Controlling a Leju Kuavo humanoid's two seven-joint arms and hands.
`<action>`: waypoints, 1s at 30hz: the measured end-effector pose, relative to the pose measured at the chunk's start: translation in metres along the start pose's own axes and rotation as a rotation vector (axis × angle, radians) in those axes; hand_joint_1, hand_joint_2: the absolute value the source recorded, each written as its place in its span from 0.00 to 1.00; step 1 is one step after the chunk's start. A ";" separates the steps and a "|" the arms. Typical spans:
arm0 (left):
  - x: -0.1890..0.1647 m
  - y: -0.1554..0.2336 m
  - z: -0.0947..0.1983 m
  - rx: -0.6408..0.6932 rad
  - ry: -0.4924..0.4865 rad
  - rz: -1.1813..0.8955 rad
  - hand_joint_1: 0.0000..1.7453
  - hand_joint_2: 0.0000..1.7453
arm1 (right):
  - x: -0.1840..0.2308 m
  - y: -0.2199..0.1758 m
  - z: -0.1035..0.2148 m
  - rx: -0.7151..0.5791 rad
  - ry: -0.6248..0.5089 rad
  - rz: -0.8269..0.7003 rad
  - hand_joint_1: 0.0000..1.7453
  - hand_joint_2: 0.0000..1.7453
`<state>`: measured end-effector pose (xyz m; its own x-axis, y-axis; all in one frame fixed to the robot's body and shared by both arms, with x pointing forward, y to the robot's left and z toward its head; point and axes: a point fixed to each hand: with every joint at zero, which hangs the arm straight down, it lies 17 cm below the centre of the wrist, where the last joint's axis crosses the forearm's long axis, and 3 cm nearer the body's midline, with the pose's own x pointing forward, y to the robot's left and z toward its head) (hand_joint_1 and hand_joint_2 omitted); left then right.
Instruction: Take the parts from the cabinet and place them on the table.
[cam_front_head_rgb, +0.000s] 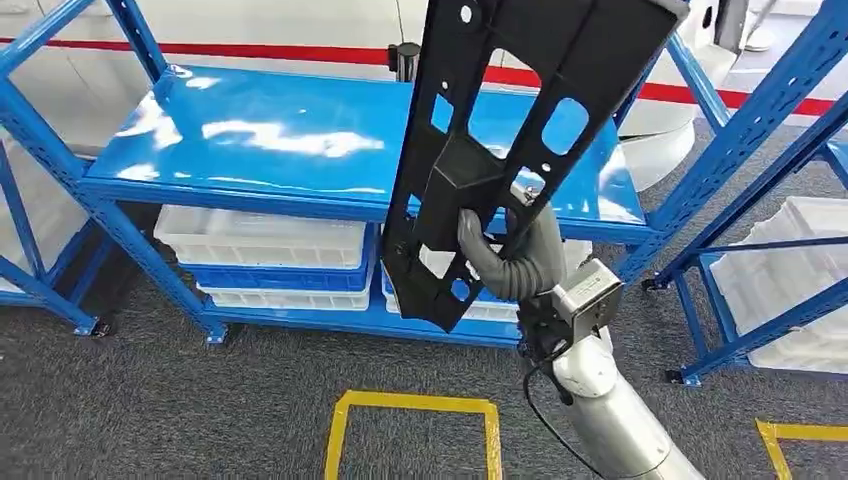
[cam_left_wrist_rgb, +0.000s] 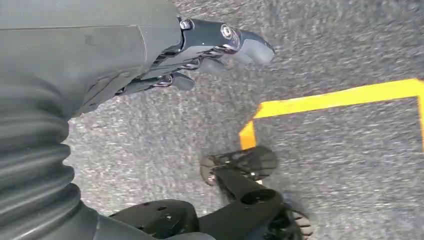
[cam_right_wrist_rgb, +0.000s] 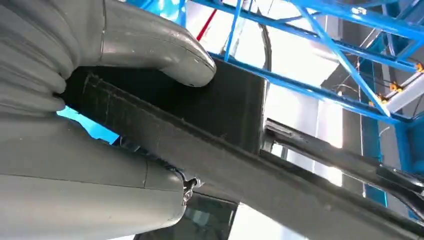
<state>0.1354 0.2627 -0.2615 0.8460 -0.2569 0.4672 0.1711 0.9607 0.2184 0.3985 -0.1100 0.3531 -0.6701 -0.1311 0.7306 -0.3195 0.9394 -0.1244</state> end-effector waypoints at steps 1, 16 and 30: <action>-0.001 0.000 0.000 0.000 0.001 0.000 0.00 1.00 | -0.001 0.000 0.001 0.000 0.002 0.000 1.00 1.00; -0.004 -0.003 0.002 -0.004 0.000 -0.006 0.00 1.00 | -0.001 0.000 0.004 0.000 0.004 0.001 1.00 1.00; -0.003 -0.001 0.002 0.001 -0.001 -0.014 0.00 1.00 | -0.003 0.001 0.005 0.008 0.013 -0.004 1.00 1.00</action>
<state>0.1316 0.2621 -0.2620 0.8432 -0.2702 0.4648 0.1825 0.9570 0.2254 0.3972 -0.1105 0.3475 -0.6598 -0.1302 0.7401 -0.3274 0.9363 -0.1272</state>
